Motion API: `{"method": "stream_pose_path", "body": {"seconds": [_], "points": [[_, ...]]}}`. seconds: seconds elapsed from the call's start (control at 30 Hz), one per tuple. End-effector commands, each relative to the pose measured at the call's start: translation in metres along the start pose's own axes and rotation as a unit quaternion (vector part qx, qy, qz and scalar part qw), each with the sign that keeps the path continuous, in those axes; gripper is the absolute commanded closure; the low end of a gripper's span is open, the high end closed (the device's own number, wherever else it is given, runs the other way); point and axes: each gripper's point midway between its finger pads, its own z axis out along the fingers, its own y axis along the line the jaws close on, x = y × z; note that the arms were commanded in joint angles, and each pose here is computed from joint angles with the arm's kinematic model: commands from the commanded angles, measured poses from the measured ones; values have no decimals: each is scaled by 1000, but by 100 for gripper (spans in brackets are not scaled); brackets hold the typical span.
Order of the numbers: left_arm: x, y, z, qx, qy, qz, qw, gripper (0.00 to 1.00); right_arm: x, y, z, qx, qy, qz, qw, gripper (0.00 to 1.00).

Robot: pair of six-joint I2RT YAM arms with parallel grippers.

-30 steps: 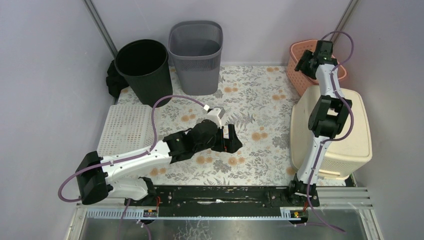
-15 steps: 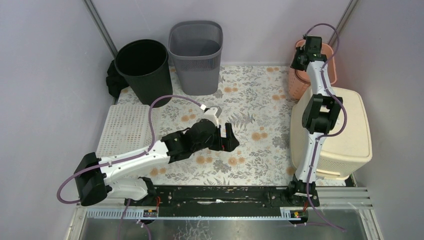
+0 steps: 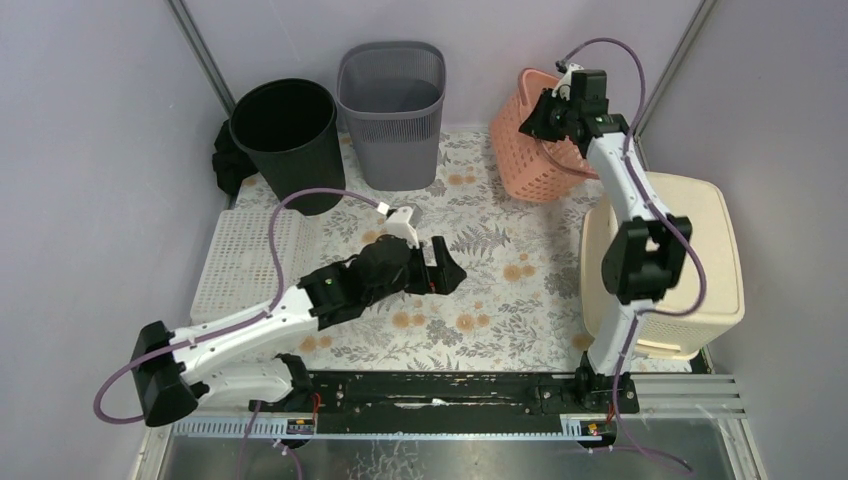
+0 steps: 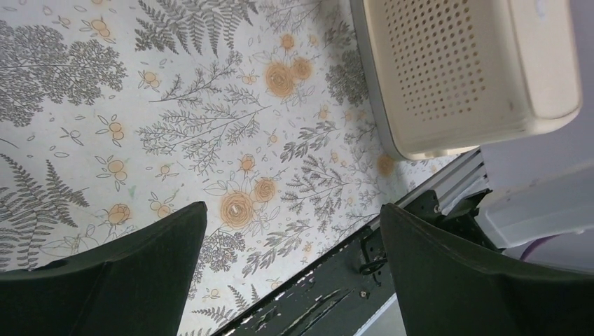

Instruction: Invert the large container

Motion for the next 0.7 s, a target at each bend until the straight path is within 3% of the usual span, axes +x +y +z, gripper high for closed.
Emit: {"method": "stream_pose_path", "body": {"seconds": [0.0,0.13,0.33,0.67], "points": [[-22,13,-17,-16,-47,-18,999,0,-39,60,-94,-95,-95,46,990,100],[-36,20,-38,-15,-72,-31,997,0,-6,90,-156,-139,-102,66,983,100],[-51,30,-77,-26,-107,-40,993,0,58,137,-205,-244,-69,116,960,100],[-72,45,-136,-41,-164,-62,984,0,141,231,-214,-367,15,160,916,100]]}}
